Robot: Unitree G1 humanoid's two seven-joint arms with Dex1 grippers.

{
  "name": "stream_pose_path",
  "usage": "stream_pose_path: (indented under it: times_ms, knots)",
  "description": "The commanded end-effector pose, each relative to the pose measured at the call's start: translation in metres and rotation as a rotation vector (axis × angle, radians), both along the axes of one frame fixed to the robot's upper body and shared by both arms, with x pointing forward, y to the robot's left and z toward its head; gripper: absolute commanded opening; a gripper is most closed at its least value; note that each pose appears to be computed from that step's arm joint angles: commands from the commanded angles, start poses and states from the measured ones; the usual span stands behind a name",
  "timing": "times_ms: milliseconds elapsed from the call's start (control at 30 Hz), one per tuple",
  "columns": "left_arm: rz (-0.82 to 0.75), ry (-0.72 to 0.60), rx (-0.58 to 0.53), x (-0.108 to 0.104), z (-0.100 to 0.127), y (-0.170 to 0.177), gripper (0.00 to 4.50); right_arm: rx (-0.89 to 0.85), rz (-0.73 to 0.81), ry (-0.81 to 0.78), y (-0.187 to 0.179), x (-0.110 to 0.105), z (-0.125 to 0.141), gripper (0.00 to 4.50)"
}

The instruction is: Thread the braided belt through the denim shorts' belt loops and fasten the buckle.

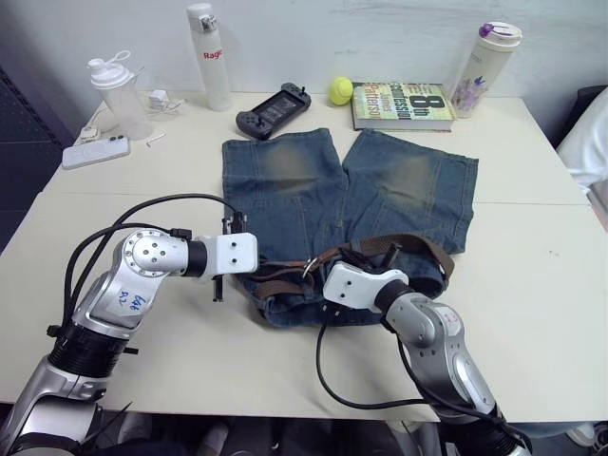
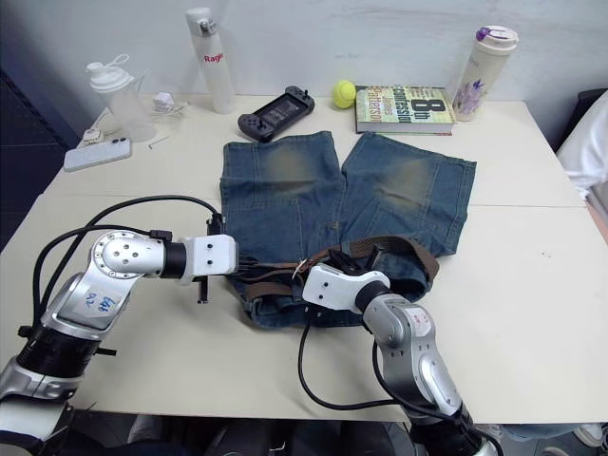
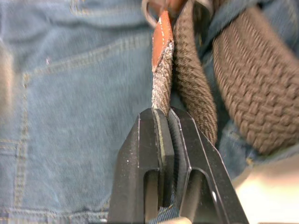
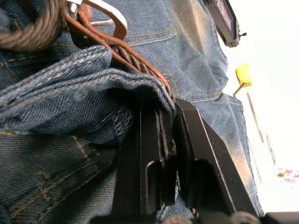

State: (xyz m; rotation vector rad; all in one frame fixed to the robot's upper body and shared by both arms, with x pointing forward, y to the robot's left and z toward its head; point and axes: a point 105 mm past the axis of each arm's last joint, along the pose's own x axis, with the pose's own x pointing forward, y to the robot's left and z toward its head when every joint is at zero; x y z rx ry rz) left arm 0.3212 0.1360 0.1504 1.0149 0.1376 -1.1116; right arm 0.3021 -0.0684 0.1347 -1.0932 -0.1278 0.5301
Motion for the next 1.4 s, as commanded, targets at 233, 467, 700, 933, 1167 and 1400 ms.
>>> stream_pose_path:
  times_ms: [233, 467, 700, 933, 1167, 1400]
  knots:
    - [-0.066, -0.100, -0.050, -0.002, 0.026, -0.019, 0.00, 0.008, 0.057, -0.001, 0.013, -0.007, 0.003, 0.08]
    - [-0.094, -0.057, -0.031, -0.013, 0.021, -0.015, 0.00, 0.014, 0.035, 0.012, 0.010, -0.005, 0.001, 0.08]
    - [-0.061, -0.044, 0.013, -0.012, 0.017, -0.002, 0.00, 0.016, 0.026, 0.016, 0.007, -0.005, 0.000, 0.08]
    - [-0.080, -0.040, 0.008, -0.015, 0.017, -0.007, 0.00, 0.011, 0.041, 0.010, 0.010, -0.007, 0.001, 0.08]
    - [-0.095, -0.056, 0.000, -0.013, 0.019, -0.012, 0.00, -0.006, 0.113, -0.014, 0.022, -0.011, 0.005, 0.08]
    - [-0.131, -0.048, -0.015, -0.015, 0.016, -0.022, 0.00, 0.031, 0.109, -0.015, 0.022, -0.010, 0.010, 0.08]
